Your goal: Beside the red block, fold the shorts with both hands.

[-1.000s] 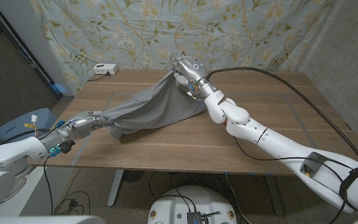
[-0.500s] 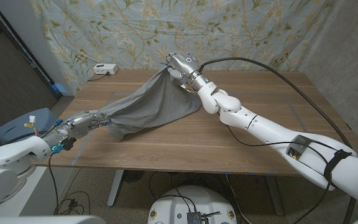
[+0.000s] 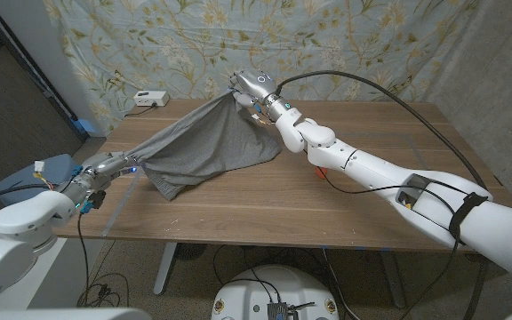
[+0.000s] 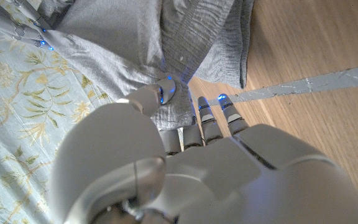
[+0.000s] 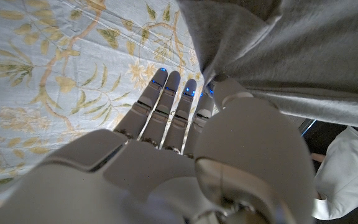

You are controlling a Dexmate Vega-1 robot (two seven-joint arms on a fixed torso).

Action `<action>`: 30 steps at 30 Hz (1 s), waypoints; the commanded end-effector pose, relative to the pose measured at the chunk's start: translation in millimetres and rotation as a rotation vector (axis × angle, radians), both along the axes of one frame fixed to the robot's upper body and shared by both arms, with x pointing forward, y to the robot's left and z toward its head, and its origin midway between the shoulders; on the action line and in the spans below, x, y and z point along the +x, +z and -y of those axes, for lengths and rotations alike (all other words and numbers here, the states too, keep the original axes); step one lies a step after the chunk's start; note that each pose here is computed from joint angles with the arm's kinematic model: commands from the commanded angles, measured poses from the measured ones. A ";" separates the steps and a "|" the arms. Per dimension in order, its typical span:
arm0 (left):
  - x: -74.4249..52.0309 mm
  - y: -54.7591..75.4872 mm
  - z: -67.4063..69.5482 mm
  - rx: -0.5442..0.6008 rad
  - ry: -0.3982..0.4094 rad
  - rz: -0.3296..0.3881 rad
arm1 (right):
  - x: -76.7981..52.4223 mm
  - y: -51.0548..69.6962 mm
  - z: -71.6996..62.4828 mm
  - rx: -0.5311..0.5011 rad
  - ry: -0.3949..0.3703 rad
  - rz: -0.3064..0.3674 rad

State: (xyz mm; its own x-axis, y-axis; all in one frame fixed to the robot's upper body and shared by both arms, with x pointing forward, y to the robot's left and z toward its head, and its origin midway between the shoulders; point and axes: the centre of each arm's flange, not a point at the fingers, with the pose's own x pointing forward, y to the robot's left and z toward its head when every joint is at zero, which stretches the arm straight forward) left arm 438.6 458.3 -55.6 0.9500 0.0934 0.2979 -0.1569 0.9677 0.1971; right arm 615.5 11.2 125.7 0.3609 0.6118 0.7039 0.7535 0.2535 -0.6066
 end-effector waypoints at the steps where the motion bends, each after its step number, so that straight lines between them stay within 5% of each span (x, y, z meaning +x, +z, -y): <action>1: 6.3 0.9 5.2 -0.002 0.044 -0.013 | 25.5 23.3 -14.7 -0.053 -0.072 -0.008; 13: 14.3 -4.4 14.3 -0.011 0.027 -0.065 | 54.3 29.8 -31.5 -0.122 -0.141 -0.042; 30: 6.5 -12.4 20.4 -0.020 0.137 -0.076 | 73.4 32.0 -44.1 -0.131 -0.258 -0.237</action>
State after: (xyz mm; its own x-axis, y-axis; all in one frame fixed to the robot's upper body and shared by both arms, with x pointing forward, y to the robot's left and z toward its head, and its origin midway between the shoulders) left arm 449.4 441.5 -62.0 0.9587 0.1613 0.2342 -0.2093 0.9578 0.1971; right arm 679.6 55.0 149.7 0.5590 0.6101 0.5616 0.6805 0.0496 -0.7311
